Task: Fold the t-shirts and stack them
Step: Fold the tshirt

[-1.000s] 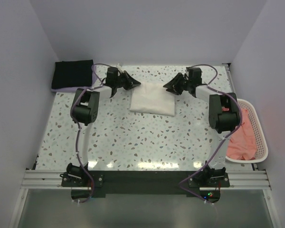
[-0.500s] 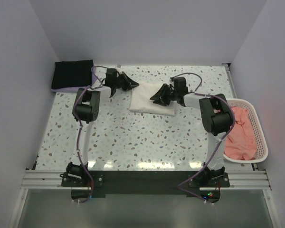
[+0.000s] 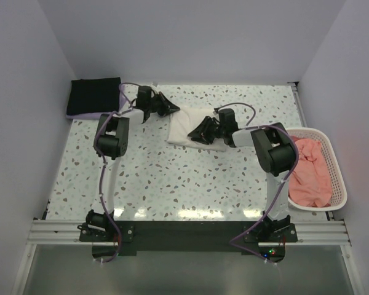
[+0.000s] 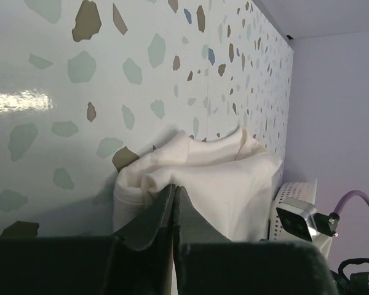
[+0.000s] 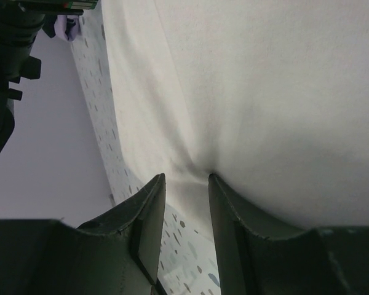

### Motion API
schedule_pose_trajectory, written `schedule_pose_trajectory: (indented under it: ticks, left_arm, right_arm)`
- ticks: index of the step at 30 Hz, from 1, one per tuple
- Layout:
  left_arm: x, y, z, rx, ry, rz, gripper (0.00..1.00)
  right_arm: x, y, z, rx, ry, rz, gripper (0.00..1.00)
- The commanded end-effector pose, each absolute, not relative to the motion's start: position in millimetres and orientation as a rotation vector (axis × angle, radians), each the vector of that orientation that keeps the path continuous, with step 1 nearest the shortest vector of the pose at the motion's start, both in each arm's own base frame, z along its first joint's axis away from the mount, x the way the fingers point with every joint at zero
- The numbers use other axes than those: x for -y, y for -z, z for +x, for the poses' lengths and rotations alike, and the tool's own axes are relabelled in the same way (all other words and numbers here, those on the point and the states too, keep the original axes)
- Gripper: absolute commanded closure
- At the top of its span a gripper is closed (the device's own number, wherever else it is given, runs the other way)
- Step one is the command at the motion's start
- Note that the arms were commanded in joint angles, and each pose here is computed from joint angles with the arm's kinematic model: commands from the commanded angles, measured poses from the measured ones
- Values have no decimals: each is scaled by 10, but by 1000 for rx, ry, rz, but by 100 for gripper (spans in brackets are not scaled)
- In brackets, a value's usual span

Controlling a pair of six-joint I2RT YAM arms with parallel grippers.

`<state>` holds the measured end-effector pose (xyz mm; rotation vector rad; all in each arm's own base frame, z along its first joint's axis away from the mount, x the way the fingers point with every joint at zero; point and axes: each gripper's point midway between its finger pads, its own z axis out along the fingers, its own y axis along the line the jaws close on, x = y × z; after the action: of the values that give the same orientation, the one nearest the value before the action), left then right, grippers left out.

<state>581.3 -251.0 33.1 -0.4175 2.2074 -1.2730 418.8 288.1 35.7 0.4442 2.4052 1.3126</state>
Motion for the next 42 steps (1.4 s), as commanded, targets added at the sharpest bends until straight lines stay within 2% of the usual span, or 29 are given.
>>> schedule_pose_trajectory:
  ticks: [1,2,4,5,8,11,13,17,20,26,32,42]
  left_arm:
    - [2456,-1178,5935,-2082,1289,-270,94]
    - [2458,-1354,5923,-2061,1291,-244,84]
    - [2375,-1391,5879,-2083,1226,-246,73]
    - [2332,-1603,5842,-2058,1194,-231,61]
    - [2122,-1542,5647,-2140,1033,-270,44]
    - [1996,-1405,5435,-2221,933,-256,35]
    - [1972,-1241,5283,-2279,915,-226,33]
    - [1992,-958,5082,-2376,920,-164,30]
    - [2038,-767,4982,-2435,901,-102,28]
    - [2027,-422,4887,-2519,841,-42,25]
    - [2109,-209,4840,-2563,851,-15,25]
    - [2268,184,4618,-2666,796,-22,34]
  right_arm:
    - [-2684,173,4086,-2500,-1152,523,61]
    - [-2713,173,4061,-2508,-1180,507,61]
    - [-2762,114,4080,-2508,-1209,476,60]
    - [-2774,87,4075,-2509,-1219,461,60]
    - [-2789,-43,4120,-2507,-1210,402,60]
    - [-2845,-267,4201,-2478,-1237,343,58]
    - [-2888,-475,4276,-2449,-1255,297,55]
    - [-2924,-883,4382,-2397,-1257,220,45]
    - [-2851,-1227,4440,-2344,-1191,191,42]
    - [-2524,-1489,4295,-2312,-1010,250,40]
    - [-2320,-1764,4004,-2240,-974,248,40]
    - [-2171,-1882,3737,-2222,-938,237,40]
